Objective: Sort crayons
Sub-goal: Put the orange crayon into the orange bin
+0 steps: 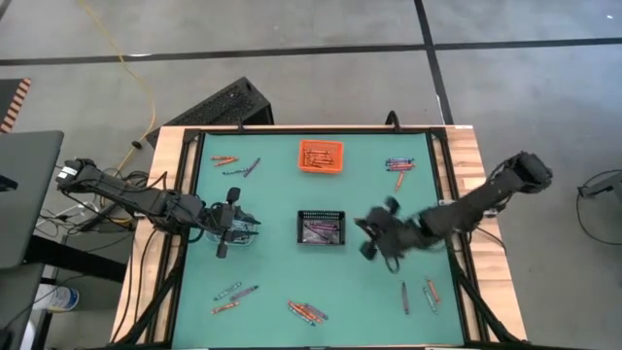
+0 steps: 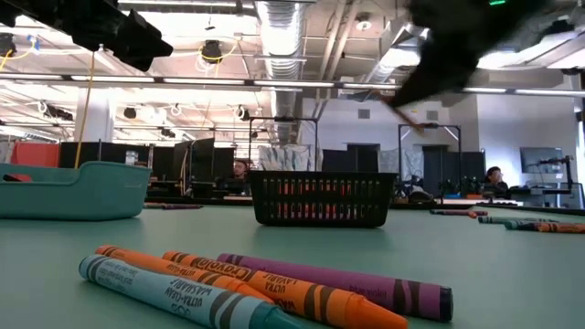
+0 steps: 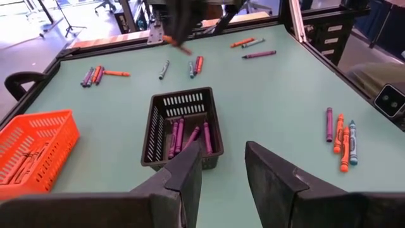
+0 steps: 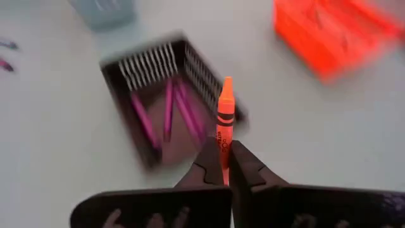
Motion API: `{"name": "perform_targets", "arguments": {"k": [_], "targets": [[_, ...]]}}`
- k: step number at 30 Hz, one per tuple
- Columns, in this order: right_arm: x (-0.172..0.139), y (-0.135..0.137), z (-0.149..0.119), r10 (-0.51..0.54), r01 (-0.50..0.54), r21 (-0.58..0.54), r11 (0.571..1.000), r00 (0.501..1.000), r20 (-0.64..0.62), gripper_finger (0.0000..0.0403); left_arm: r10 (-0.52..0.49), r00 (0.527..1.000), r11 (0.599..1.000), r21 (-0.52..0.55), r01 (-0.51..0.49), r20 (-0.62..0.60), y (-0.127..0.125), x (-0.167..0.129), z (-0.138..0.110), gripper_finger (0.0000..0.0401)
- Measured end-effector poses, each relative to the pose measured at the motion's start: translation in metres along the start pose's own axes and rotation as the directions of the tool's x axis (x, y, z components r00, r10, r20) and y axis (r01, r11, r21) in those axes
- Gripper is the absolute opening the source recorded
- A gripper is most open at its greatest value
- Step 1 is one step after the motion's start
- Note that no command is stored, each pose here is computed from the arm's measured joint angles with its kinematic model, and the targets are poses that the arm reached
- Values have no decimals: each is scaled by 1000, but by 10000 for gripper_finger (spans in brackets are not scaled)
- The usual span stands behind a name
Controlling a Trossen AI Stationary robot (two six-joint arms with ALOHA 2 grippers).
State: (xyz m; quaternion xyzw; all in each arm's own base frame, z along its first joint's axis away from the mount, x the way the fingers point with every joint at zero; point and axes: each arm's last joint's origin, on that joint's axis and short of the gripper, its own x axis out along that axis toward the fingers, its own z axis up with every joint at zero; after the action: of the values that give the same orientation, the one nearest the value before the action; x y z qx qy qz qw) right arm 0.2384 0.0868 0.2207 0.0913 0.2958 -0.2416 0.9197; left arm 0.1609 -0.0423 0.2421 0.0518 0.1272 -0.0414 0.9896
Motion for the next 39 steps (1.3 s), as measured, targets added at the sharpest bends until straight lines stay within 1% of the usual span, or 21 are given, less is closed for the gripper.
{"name": "perform_targets", "arguments": {"k": [3,6,9,12,16,20,24,26,29,35,39], "targets": [[28,-15,33,70,-60,-121,991,994,82,2,0,1000,1000,-1,0,2,0,0,0,111],[55,-38,60,142,-104,-225,969,976,164,2,0,1000,1000,-12,0,1,0,0,0,111],[77,-67,79,158,-75,-332,940,961,229,1,-16,1000,1000,-21,15,-4,0,0,0,111],[98,-91,89,142,-45,-396,917,966,217,1,-28,1000,999,-20,28,-6,-1,0,-1,111],[129,-117,100,94,-15,-405,914,980,176,1,-29,999,1000,7,29,-19,-1,0,-2,111],[154,-136,113,6,33,-414,910,996,92,6,-29,999,1000,12,29,-26,-1,0,-3,111],[169,-147,124,-38,23,-408,913,999,-28,14,-64,998,998,9,64,-24,-2,0,-2,111],[176,-150,128,-51,14,-408,913,996,-78,18,-64,998,998,14,65,-23,-2,0,-2,111],[183,-152,132,-63,-1,-409,912,988,-142,24,-63,998,998,27,64,-23,-2,0,-2,111],[191,-156,138,-85,-12,-408,913,972,-218,40,-68,998,997,19,68,-19,-2,0,-2,111],[188,-157,142,-148,50,-419,906,967,-205,57,-51,999,999,11,51,-3,-1,-1,0,111]]}}
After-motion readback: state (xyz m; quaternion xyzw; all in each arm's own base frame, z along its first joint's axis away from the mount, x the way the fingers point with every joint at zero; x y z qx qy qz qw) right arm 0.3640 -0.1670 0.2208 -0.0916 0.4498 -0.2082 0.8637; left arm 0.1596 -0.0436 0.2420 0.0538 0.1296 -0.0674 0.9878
